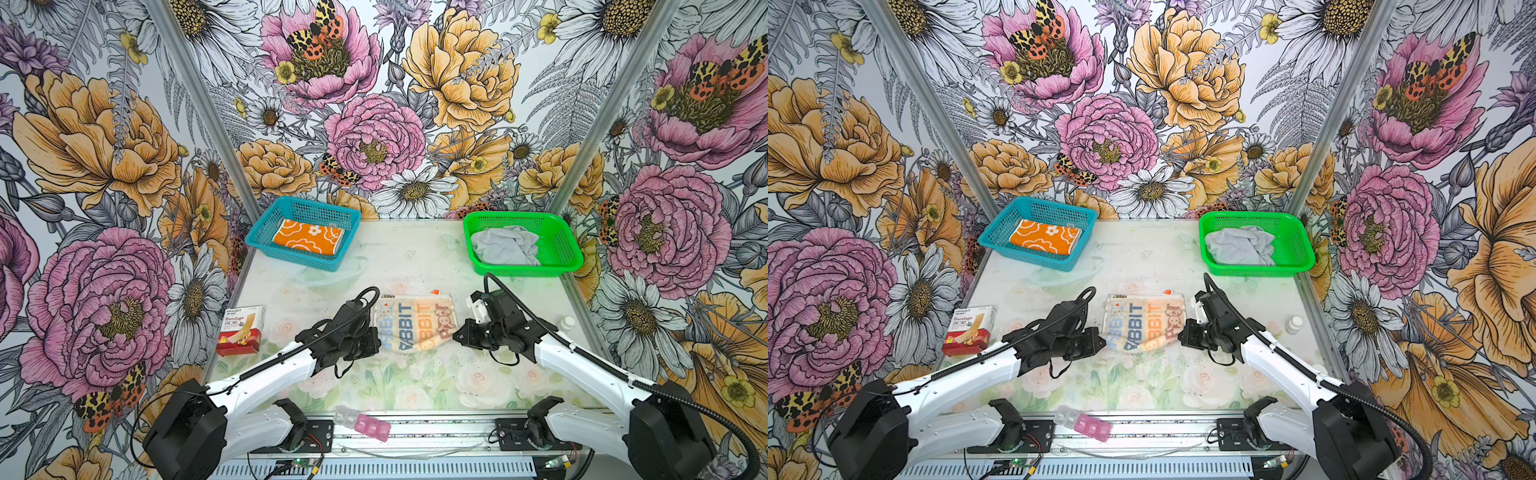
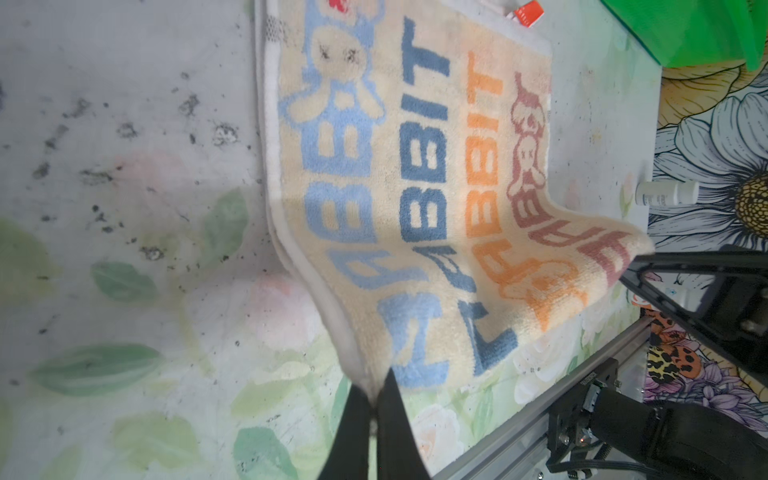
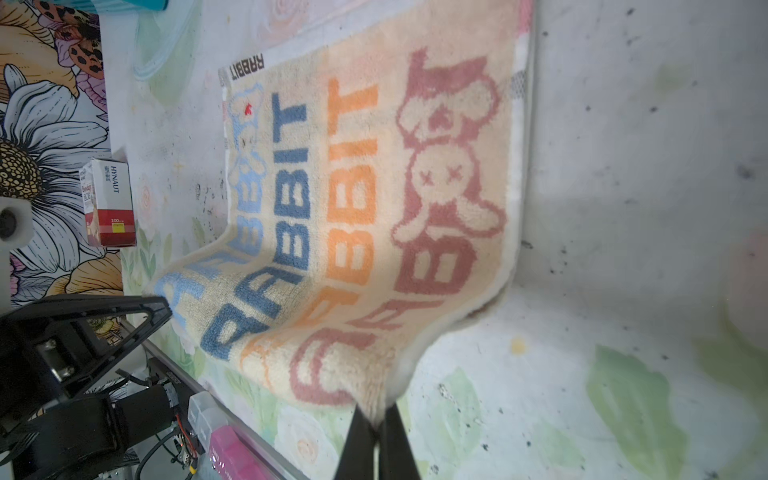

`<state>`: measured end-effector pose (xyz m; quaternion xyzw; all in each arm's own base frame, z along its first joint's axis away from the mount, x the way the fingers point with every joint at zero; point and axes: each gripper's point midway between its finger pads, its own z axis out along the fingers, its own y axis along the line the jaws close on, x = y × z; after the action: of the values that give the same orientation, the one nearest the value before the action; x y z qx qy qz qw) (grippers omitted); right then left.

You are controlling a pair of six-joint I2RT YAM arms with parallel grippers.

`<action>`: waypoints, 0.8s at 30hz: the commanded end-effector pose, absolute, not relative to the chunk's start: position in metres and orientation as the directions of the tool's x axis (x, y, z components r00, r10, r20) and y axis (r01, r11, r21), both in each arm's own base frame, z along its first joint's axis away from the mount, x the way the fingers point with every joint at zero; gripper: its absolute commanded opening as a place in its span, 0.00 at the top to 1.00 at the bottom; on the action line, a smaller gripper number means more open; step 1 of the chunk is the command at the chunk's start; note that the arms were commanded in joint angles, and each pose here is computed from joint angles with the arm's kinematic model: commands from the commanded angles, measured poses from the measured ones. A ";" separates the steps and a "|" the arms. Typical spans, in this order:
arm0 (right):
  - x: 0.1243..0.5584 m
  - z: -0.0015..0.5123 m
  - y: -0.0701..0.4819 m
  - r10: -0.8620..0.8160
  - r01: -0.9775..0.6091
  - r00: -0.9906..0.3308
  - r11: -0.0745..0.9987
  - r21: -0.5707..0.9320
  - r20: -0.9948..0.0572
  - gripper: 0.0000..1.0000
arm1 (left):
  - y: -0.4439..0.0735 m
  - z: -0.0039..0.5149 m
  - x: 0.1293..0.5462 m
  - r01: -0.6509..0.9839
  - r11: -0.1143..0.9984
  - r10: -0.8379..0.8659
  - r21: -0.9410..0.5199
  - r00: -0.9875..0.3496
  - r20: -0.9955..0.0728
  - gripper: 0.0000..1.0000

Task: Fold and stack the towels
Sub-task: 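Lift the near edge and fold it over toward the far edge with both grippers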

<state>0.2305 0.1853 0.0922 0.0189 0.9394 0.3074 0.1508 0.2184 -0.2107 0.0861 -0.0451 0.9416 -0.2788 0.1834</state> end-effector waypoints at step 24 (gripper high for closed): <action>0.334 0.085 0.173 0.103 -0.075 -0.946 0.853 0.517 -0.308 1.00 | -0.211 0.098 0.339 0.058 0.846 -0.154 -0.530 -0.925 -0.347 0.96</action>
<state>0.3191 0.1732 0.0750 0.0197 0.9517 0.2712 0.1426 0.3273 -0.2059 0.0889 -0.0441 0.9460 -0.2651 0.1814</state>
